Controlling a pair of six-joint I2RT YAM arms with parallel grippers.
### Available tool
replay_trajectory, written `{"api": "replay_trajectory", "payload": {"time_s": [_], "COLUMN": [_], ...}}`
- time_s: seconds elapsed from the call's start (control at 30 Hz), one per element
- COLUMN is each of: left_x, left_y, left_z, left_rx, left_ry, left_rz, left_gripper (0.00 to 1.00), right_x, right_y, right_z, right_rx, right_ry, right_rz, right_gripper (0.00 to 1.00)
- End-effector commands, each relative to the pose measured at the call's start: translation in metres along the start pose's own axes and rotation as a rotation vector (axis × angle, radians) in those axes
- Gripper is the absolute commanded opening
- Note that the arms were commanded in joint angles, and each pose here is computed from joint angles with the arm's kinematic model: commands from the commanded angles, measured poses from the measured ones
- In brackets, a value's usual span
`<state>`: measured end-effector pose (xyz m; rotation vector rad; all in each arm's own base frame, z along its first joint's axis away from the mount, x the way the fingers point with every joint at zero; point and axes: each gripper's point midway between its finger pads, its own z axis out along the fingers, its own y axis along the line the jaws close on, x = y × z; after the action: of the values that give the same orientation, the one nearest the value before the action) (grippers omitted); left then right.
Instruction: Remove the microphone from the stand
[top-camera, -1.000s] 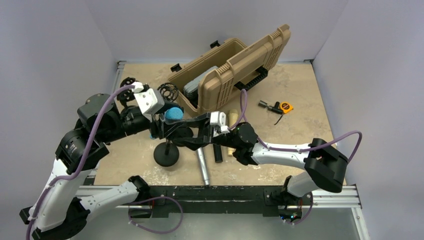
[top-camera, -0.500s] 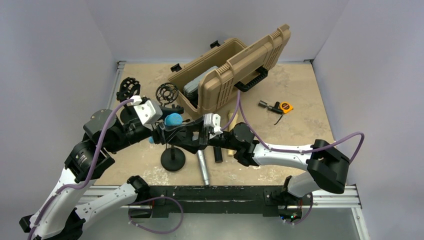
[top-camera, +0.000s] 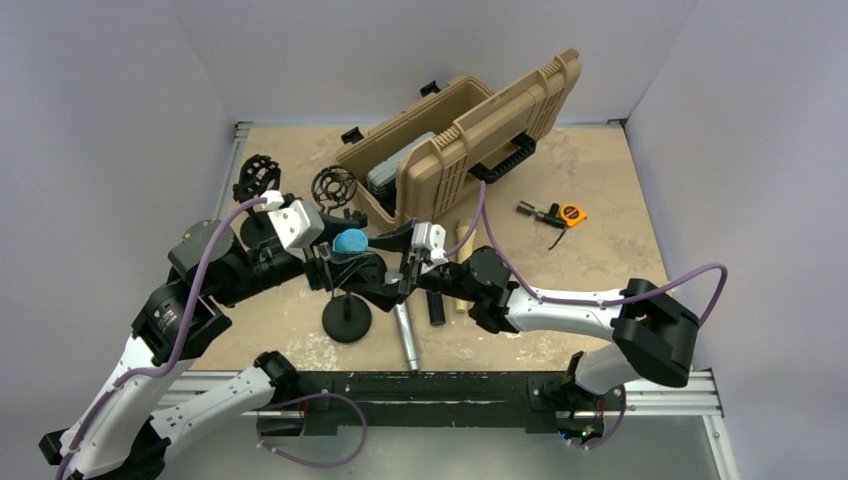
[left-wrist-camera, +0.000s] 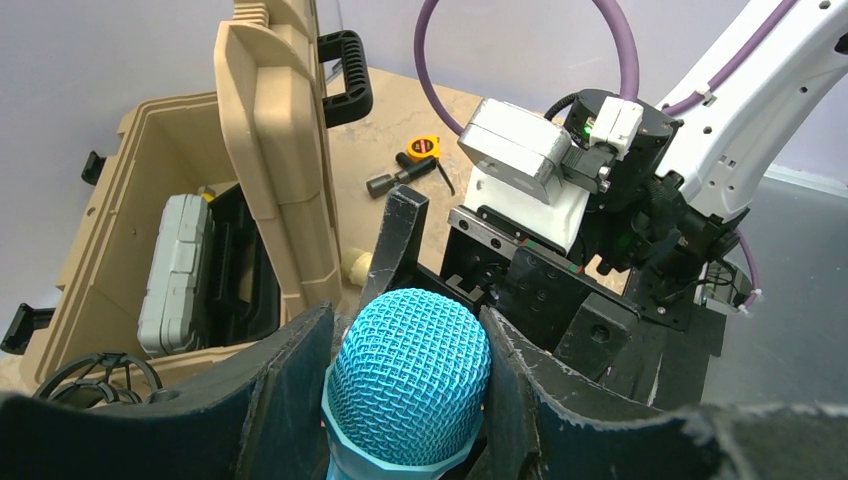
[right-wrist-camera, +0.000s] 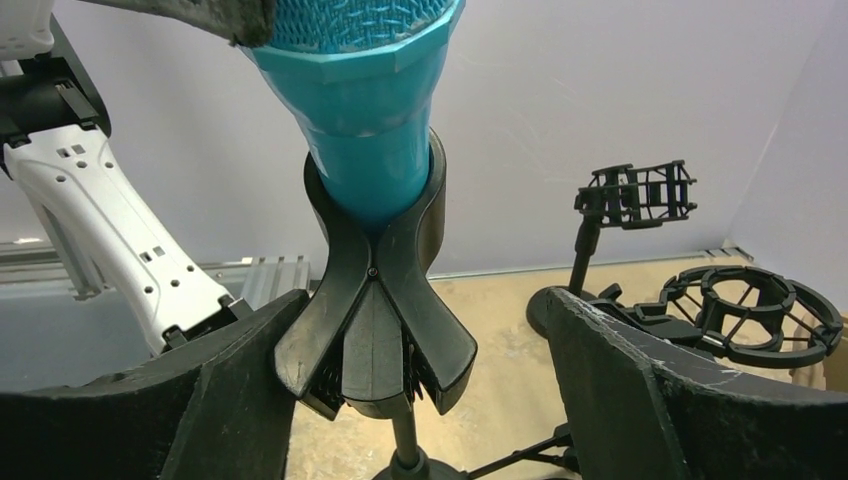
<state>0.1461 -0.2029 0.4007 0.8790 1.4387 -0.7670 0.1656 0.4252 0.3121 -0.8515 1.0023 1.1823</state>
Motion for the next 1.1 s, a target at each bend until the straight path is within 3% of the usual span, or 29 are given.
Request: {"api": "replay_trajectory", "payload": {"time_s": [0.0,0.17,0.2,0.27,0.3,0.53,1.07], "left_x": [-0.004,-0.005,-0.005,-0.009,-0.011,-0.037,-0.16], "left_y": [-0.021,-0.021,-0.021,-0.021,-0.022,-0.031,-0.057], "left_z": [-0.002,-0.003,-0.004,-0.005,-0.006,-0.01,-0.043], "left_rx": [0.093,0.094,0.093,0.094,0.097,0.15,0.284], "left_ry": [-0.013,-0.015,-0.015,-0.022,-0.026,-0.05,-0.308], "left_rz": [-0.065,-0.062,-0.061,-0.059,-0.058,-0.066,0.035], "left_gripper": [0.0,0.0,0.0,0.0,0.0,0.0,0.0], "right_x": [-0.008,-0.004,-0.006,-0.007,-0.007,0.002,0.023], "right_y": [-0.016,-0.015,-0.014,-0.016,-0.019,-0.031,-0.04], "right_z": [0.004,0.003,0.004,0.005,0.005,0.013,0.022], "right_rx": [0.058,0.052,0.05,0.057,0.074,0.131,0.178], "right_ry": [-0.039,-0.037,-0.041,-0.041,-0.039,0.017,0.09], "right_rz": [-0.035,-0.032,-0.037,-0.046,-0.049,-0.061,-0.055], "right_gripper": [0.8,0.65,0.51,0.08,0.0,0.0,0.0]}}
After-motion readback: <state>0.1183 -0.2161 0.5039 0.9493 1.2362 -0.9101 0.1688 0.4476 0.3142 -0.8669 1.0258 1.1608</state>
